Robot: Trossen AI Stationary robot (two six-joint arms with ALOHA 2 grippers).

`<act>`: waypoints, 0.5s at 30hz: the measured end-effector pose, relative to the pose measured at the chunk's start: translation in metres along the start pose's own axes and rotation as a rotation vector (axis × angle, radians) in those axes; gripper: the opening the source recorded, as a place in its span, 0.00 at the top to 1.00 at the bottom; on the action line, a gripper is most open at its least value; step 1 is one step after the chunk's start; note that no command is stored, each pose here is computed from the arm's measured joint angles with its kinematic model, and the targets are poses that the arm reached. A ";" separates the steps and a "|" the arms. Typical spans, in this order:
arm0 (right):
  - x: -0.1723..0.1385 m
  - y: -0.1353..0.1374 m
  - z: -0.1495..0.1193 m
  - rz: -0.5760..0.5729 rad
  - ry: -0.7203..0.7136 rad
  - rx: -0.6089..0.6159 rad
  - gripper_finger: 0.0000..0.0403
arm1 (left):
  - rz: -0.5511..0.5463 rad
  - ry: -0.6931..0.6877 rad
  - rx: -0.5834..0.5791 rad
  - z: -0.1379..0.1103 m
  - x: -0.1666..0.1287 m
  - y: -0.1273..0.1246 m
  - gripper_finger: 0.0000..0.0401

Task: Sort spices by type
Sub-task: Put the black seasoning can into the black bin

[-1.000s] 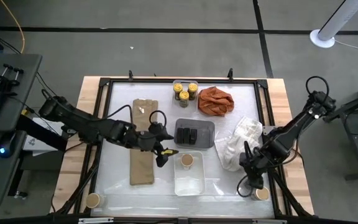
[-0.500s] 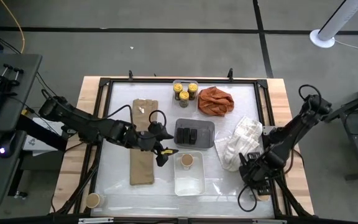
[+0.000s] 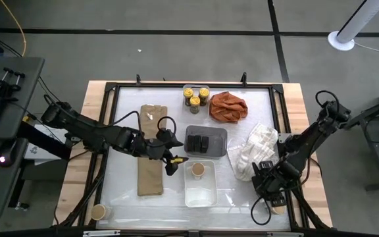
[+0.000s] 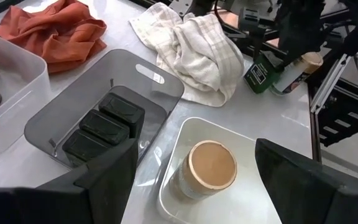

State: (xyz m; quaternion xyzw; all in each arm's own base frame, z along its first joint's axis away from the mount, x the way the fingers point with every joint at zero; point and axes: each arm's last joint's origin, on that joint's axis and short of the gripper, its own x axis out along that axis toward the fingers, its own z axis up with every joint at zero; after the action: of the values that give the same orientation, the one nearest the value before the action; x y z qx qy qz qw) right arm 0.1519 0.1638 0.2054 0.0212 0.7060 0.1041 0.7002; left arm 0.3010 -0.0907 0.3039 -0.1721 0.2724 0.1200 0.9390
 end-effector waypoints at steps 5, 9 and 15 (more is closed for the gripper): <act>0.000 -0.001 0.001 -0.045 -0.045 0.007 0.27 | 0.014 0.016 0.010 -0.002 0.000 0.001 0.23; 0.000 -0.001 0.003 -0.045 -0.066 0.009 0.27 | 0.016 0.016 0.010 -0.002 0.000 0.001 0.23; -0.007 0.004 0.004 -0.054 -0.072 -0.100 0.27 | 0.022 0.020 0.013 -0.002 0.000 0.002 0.23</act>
State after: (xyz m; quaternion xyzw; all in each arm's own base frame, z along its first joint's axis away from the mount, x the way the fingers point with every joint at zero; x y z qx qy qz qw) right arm 0.1560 0.1671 0.2128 -0.0292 0.6745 0.1193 0.7280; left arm 0.2993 -0.0899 0.3016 -0.1640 0.2843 0.1270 0.9360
